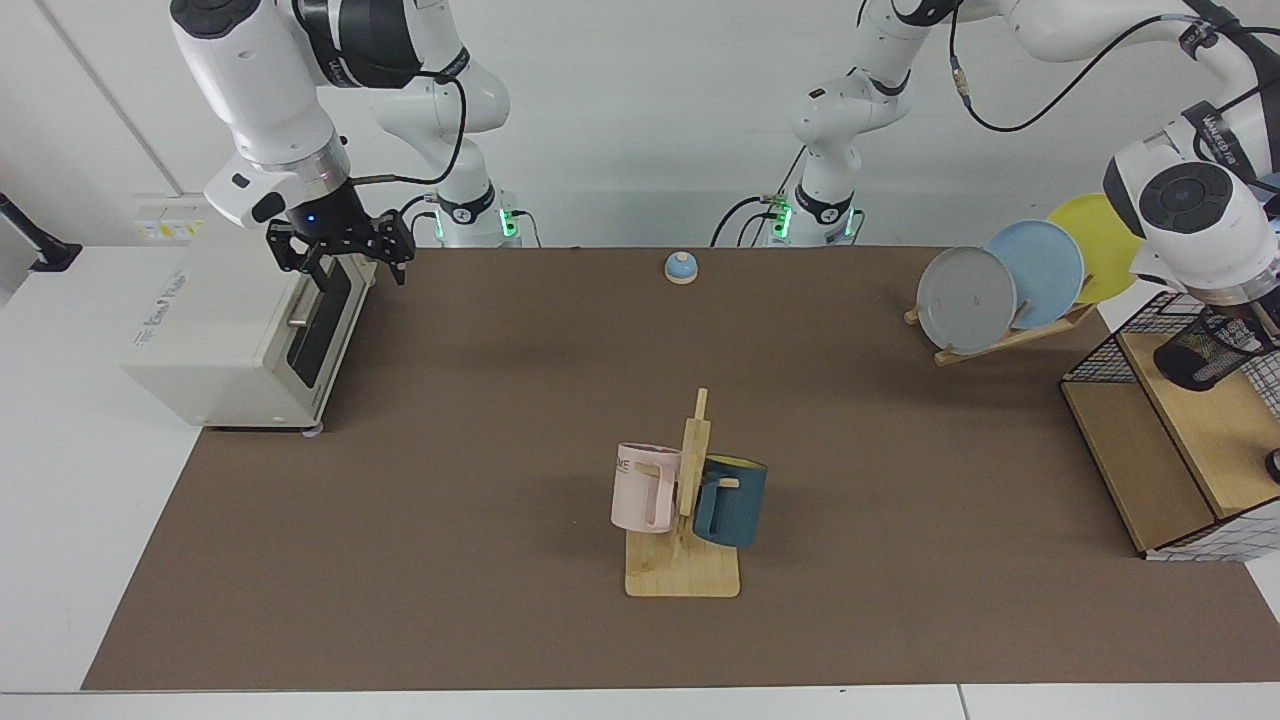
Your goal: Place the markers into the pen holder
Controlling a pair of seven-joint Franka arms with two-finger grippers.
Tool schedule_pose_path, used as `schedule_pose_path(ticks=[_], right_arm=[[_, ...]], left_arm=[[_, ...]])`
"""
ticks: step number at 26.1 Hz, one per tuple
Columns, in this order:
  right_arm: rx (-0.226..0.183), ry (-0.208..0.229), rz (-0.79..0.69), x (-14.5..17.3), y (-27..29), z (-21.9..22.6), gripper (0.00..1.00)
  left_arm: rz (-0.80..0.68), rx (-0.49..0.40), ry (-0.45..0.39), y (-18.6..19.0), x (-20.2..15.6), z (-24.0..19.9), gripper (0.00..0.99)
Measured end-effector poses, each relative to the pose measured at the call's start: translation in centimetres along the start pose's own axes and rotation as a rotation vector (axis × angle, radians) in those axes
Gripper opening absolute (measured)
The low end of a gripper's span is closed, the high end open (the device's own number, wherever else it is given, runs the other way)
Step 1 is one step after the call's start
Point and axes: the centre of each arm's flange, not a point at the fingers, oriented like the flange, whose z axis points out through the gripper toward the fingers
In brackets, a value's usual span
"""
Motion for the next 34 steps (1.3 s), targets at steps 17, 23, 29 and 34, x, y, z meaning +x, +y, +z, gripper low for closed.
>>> schedule_pose_path(ticks=[17,23,29,34], right_arm=[[0.007,-0.020,-0.002,-0.4,0.0,0.0,1.00],[0.007,-0.018,-0.001,-0.4,0.0,0.0,1.00],[0.007,-0.018,0.001,-0.4,0.2,0.0,1.00],[0.007,-0.018,0.000,-0.4,0.1,0.0,1.00]], left_arm=[[-0.179,0.002,0.326,-1.7,4.4,-9.5,0.991],[-0.328,-0.061,0.524,-1.9,7.2,-10.9,0.991],[-0.542,-0.172,0.661,-2.0,9.5,-11.9,0.991],[-0.742,-0.263,0.699,-2.4,12.1,-14.2,0.991]])
